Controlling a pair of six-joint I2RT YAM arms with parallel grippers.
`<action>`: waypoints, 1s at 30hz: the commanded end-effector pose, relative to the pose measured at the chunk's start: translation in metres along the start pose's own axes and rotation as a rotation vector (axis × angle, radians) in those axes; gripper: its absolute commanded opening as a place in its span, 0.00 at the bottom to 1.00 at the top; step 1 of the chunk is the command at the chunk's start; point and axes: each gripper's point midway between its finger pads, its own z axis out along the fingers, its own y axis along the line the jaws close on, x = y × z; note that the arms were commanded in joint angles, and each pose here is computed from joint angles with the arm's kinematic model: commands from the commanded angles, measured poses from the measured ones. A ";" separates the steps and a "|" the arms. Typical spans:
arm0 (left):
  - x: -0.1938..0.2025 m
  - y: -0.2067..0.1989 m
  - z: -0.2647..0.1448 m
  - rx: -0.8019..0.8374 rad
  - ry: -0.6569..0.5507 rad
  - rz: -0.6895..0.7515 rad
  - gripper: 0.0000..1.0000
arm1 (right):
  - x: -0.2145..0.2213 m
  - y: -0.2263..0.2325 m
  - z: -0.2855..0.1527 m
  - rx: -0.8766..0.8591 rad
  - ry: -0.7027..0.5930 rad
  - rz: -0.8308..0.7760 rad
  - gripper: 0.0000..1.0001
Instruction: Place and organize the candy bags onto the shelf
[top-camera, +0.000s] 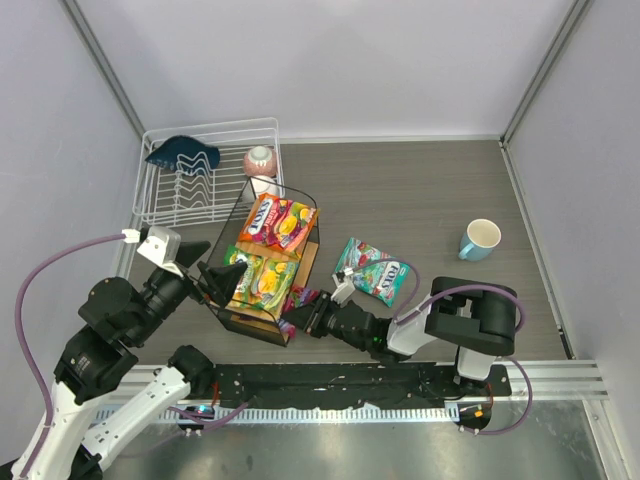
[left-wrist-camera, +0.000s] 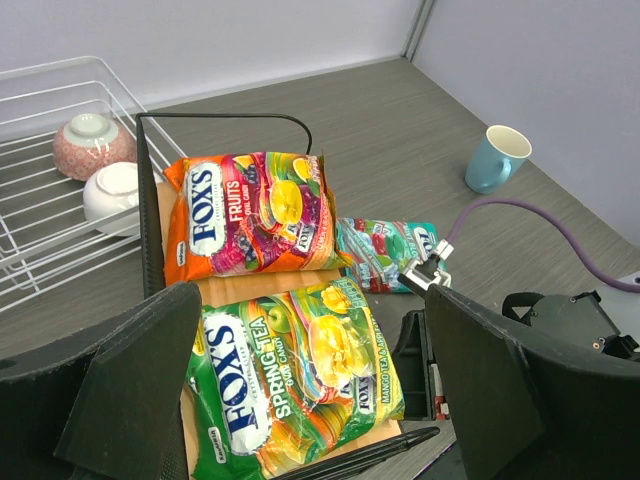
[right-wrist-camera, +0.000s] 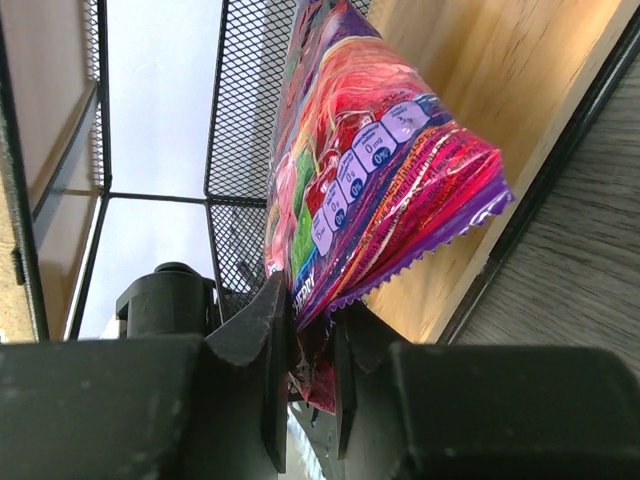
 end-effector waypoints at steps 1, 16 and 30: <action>-0.007 -0.001 0.000 0.004 -0.030 0.000 1.00 | -0.004 0.042 0.008 -0.130 -0.019 0.042 0.01; -0.007 0.000 -0.002 -0.003 -0.035 -0.003 1.00 | -0.009 0.032 0.010 -0.125 -0.006 0.047 0.01; -0.006 0.001 0.004 -0.010 -0.022 -0.001 1.00 | -0.053 0.019 0.020 -0.134 0.012 0.016 0.01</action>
